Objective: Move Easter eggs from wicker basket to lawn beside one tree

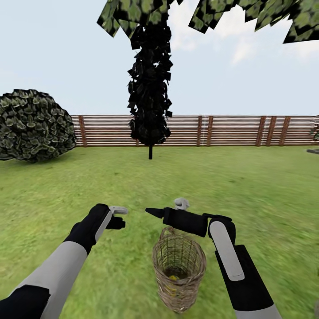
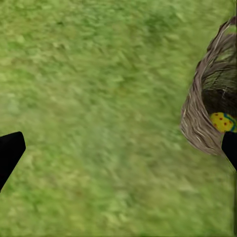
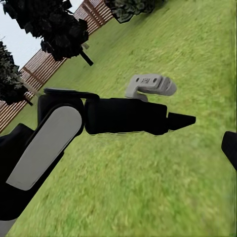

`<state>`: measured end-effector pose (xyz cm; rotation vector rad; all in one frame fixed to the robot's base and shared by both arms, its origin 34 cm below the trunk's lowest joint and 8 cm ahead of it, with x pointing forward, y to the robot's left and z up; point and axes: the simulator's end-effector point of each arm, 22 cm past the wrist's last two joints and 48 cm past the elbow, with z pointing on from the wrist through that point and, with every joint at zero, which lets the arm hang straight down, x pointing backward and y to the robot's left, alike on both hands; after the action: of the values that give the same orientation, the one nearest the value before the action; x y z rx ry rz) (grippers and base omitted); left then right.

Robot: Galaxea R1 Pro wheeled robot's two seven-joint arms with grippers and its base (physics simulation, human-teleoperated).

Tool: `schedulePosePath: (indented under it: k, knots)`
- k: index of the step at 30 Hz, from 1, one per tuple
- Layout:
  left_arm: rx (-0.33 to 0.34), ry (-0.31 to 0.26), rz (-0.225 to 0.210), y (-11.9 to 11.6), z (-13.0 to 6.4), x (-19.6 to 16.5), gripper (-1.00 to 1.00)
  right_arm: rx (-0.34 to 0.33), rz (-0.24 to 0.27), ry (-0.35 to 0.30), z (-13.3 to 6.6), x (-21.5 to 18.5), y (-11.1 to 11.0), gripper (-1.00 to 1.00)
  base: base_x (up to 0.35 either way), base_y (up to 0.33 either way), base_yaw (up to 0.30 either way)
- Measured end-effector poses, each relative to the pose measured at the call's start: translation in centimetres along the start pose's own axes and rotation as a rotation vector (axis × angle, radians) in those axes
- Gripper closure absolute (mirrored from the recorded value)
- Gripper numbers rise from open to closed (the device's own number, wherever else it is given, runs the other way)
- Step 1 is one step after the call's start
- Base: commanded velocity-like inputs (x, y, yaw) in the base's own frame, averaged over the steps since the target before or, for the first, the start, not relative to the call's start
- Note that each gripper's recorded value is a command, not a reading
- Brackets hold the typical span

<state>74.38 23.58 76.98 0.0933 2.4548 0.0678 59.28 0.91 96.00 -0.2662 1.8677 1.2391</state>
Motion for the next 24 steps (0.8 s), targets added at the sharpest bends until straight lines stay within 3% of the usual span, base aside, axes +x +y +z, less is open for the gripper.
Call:
schedulePosePath:
  k: [10,24]
  knots:
    - [-0.001,0.011,0.004,0.1,-0.8,-1.1,-1.0,0.003,0.008,0.004,0.1,-1.5,0.7,-1.0,0.074,0.0,-0.247]
    - [0.0,0.014,0.01,0.0,-0.8,-1.3,-1.0,0.007,0.017,0.01,0.3,-1.7,0.5,-1.0,-0.029,0.012,-0.249]
